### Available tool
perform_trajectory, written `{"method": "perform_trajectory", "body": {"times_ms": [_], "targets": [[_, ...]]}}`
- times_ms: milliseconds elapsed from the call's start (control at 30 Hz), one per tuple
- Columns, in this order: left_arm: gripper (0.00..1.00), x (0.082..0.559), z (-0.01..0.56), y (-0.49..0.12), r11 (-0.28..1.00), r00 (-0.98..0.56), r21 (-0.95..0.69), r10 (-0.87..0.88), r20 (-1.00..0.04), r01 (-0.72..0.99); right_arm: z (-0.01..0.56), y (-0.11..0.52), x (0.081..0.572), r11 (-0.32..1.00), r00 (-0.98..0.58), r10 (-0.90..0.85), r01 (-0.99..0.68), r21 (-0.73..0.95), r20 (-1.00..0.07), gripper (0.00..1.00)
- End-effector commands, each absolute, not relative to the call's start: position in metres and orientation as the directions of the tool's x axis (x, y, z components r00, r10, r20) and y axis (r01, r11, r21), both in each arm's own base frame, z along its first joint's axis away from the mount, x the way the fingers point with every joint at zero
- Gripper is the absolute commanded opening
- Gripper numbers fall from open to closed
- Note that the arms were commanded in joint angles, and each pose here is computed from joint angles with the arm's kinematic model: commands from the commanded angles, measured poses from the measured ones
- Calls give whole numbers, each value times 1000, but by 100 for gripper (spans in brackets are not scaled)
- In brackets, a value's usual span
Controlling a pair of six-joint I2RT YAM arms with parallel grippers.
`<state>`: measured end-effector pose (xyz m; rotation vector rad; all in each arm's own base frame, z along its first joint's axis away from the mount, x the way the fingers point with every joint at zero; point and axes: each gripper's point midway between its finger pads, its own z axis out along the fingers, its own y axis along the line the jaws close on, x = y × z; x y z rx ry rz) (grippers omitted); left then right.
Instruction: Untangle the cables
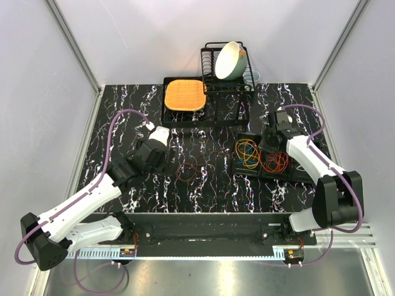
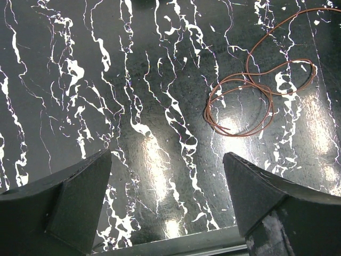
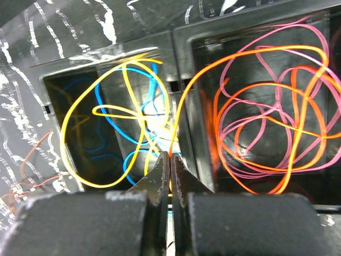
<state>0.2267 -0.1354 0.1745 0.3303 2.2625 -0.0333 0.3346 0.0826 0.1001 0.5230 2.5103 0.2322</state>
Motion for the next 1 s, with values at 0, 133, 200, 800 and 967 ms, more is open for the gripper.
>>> {"method": "perform_trajectory", "body": {"times_ms": [0,133,200,800,967], "targets": [[89,233,180,-133,973,-604,87,201,-771,213,121,60,334,927,-726,368,333,171,-581,0],[89,234,181,-133,973,-601,88,201,-773,213,122,42,329,924,-711,356,363,117,-606,0],[89,234,181,-133,973,-601,90,201,-774,210,116,36,325,920,-716,359,379,99,-599,0],[89,234,179,-133,973,-604,92,205,-770,213,65,25,334,895,-739,414,438,89,-532,0],[89,234,178,-134,972,-606,96,209,-767,215,55,25,346,893,-739,415,443,81,-531,0]]}}
